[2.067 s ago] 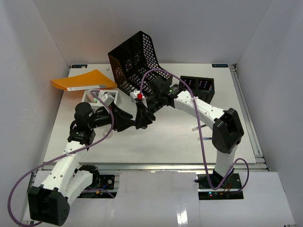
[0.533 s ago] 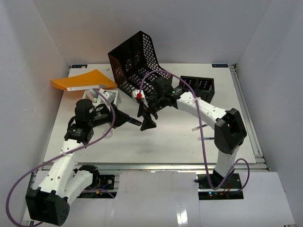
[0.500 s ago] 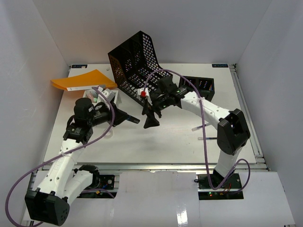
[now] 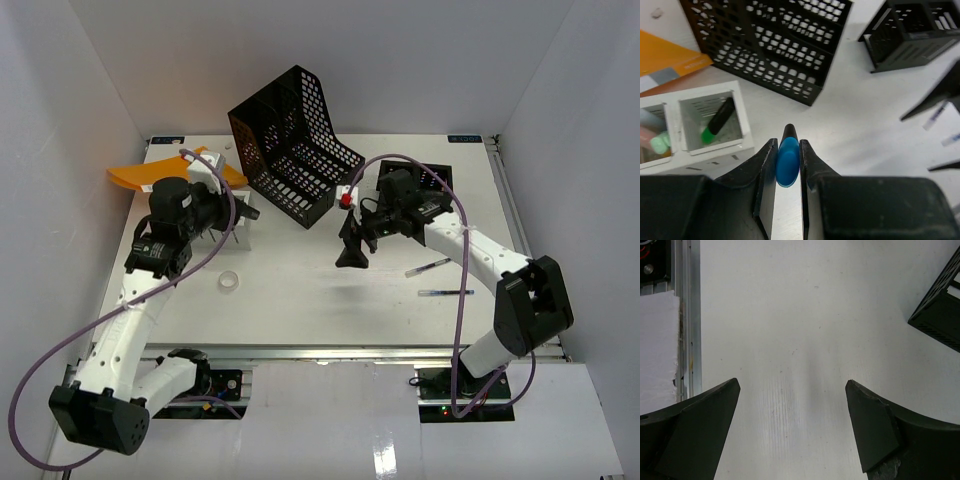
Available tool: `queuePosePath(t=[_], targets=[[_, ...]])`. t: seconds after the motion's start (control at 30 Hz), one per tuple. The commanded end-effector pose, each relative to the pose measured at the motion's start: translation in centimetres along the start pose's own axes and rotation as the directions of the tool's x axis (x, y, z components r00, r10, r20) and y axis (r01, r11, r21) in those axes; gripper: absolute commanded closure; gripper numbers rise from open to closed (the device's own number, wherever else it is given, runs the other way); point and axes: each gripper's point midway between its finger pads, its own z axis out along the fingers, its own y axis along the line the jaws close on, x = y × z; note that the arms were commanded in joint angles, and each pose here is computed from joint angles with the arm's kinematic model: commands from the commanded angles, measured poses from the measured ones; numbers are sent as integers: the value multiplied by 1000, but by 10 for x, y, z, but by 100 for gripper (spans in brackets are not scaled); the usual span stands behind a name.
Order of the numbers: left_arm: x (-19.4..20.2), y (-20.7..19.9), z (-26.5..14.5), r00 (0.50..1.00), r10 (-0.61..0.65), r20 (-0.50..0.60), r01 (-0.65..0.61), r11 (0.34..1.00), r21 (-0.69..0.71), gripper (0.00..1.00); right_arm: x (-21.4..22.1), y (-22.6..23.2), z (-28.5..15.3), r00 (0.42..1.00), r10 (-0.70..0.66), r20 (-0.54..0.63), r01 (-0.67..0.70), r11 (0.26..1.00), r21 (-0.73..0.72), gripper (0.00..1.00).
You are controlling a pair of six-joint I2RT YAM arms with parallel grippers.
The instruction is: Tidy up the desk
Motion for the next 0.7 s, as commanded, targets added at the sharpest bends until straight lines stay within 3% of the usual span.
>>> queuePosePath(t=[0.0, 0.23, 0.67], targets=[[-12, 48, 16, 1000, -11, -19, 6, 973, -232, 100, -15, 4, -13, 993, -92, 67, 91, 996, 25, 7], [-17, 87, 36, 999, -26, -46, 8, 936, -353, 100, -8, 4, -20, 993, -78, 87, 76, 997, 25, 7], [16, 110, 58, 990, -71, -124, 26, 942, -335, 100, -2, -1, -23, 994, -60, 87, 58, 998, 34, 7]])
